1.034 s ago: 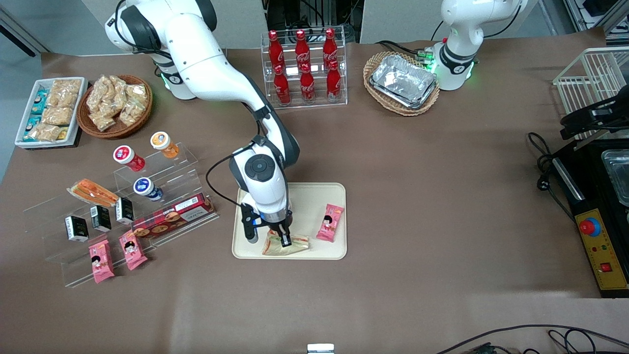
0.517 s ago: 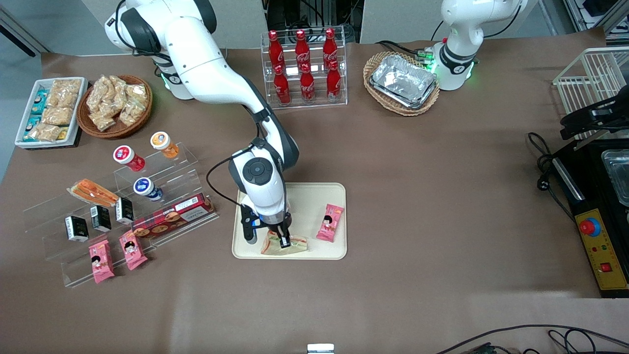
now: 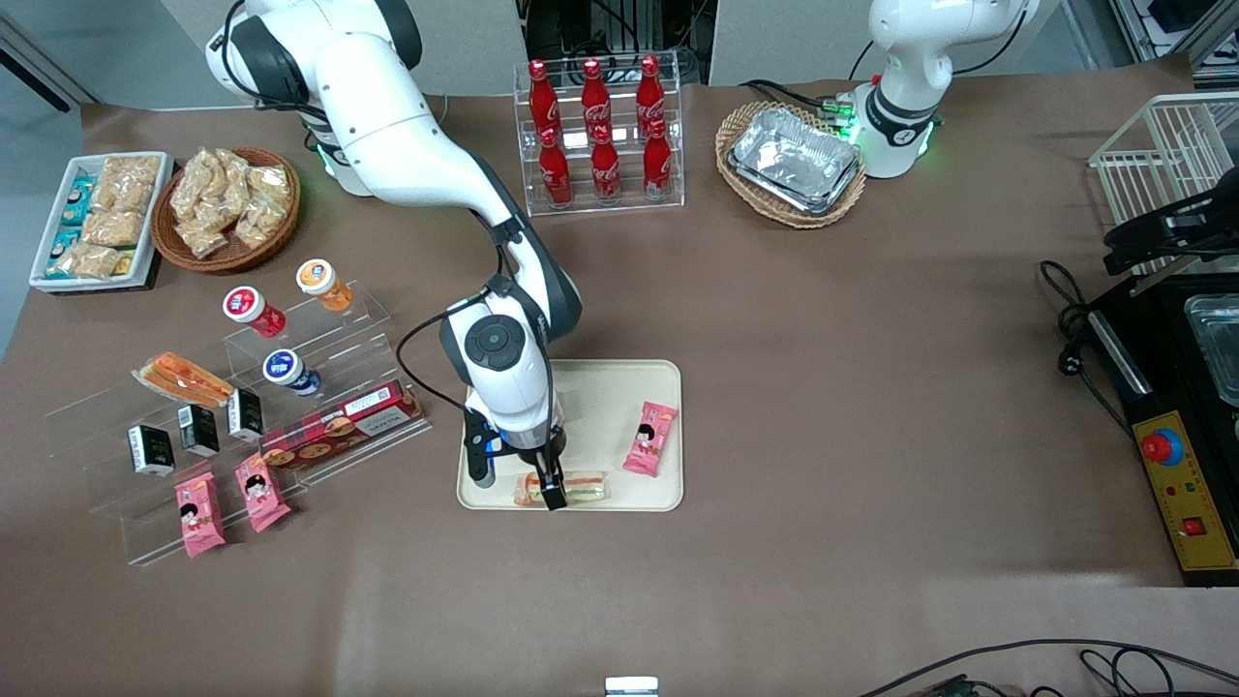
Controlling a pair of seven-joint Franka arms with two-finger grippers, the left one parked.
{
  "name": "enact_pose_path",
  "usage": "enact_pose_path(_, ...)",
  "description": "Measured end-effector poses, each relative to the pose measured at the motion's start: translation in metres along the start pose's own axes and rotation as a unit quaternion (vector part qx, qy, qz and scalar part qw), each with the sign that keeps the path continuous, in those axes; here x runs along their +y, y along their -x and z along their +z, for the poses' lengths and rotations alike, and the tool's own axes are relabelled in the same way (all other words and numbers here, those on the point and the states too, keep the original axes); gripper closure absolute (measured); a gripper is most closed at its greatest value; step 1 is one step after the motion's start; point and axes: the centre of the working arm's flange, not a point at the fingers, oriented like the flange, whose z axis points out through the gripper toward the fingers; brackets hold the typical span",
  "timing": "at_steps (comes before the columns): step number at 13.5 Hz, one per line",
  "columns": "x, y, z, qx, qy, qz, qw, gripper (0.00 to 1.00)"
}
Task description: Place sandwich on tray
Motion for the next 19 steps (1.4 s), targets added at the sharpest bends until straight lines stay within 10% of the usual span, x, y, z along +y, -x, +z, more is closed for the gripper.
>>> enact_pose_path(6,-0.036,-0.046,-0.140,-0.014,0.044,-0.048,0.9978,0.00)
enact_pose_path(10,-0.043,-0.146,-0.214,-0.034,0.089,-0.200,0.9751,0.00)
enact_pose_path(19,-0.003,-0.387,-0.279,-0.099,0.098,-0.515,0.8461,0.00)
